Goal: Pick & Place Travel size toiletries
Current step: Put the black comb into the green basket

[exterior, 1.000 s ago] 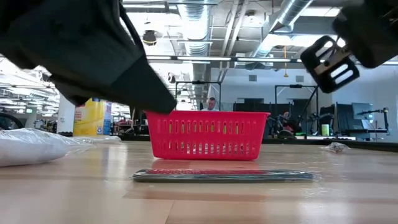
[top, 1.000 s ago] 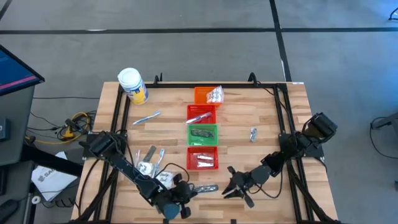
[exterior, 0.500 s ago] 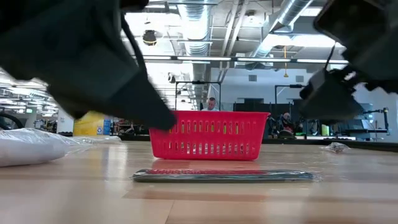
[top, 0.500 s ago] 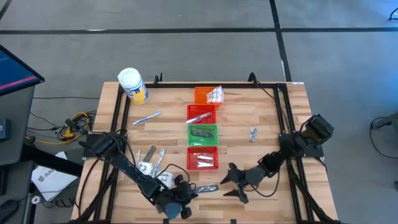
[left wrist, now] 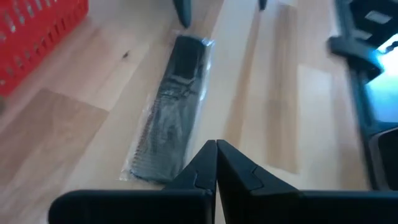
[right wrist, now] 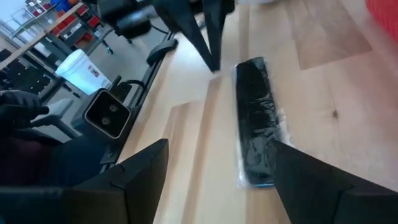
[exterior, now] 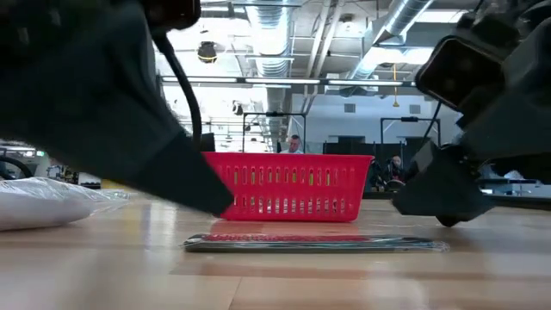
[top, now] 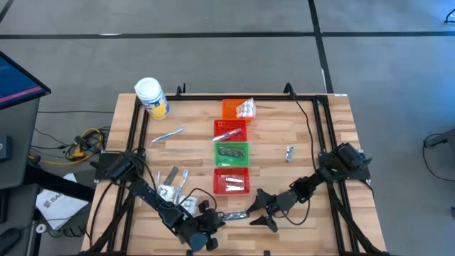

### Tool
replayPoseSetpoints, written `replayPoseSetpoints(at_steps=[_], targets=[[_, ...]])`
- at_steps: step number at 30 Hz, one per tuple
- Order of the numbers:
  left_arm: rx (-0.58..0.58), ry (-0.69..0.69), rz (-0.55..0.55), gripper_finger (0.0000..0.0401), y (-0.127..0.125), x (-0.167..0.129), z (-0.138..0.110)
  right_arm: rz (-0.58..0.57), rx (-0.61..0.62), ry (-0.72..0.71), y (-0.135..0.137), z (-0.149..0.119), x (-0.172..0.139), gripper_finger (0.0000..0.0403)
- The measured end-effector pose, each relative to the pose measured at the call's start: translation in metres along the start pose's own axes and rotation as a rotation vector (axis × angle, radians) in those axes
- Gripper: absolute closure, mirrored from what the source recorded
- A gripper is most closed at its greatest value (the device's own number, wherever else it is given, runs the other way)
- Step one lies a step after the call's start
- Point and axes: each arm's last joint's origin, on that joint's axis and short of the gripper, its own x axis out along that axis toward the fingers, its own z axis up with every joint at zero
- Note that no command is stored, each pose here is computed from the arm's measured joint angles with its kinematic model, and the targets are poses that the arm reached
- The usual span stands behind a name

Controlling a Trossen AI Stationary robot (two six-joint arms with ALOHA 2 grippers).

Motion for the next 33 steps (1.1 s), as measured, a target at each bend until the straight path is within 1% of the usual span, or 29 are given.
replayPoseSetpoints(at_steps=[4,10,14,17,18,21,23,26,29,33], targets=[[-0.009,0.015,0.024,0.0401,0.003,0.009,-0.012,-0.008,0.009,0.003,-0.002,0.001,0.0,0.0138],[-0.04,0.008,0.048,0.0401,0.005,0.015,-0.019,-0.01,0.01,0.009,-0.002,0.0,0.0,0.0138],[-0.042,0.01,0.031,0.0401,0.002,0.01,-0.016,-0.011,0.012,0.011,-0.002,0.0,0.0,0.0138],[0.036,-0.026,0.053,0.0401,0.0,-0.001,-0.01,-0.012,0.013,0.013,-0.002,0.0,0.0,0.0138],[0.042,-0.044,0.057,0.0401,-0.001,-0.004,-0.006,-0.013,0.013,0.014,-0.002,0.0,0.0,0.0138],[0.03,-0.057,0.053,0.0401,-0.002,-0.007,0.002,-0.014,0.013,0.015,-0.003,-0.001,0.0,0.0138],[0.039,-0.04,0.069,0.0401,0.002,-0.003,-0.001,-0.014,0.013,0.016,-0.003,-0.001,0.0,0.0138],[0.015,-0.03,0.072,0.0401,0.004,0.0,-0.003,-0.013,0.013,0.017,-0.003,-0.001,0.0,0.0138],[-0.002,-0.003,0.076,0.0401,0.006,0.006,-0.01,-0.014,0.015,0.019,-0.003,-0.001,0.0,0.0138],[-0.022,0.009,0.062,0.0401,0.005,0.007,-0.013,-0.014,0.016,0.02,-0.003,-0.001,0.0,0.0138]])
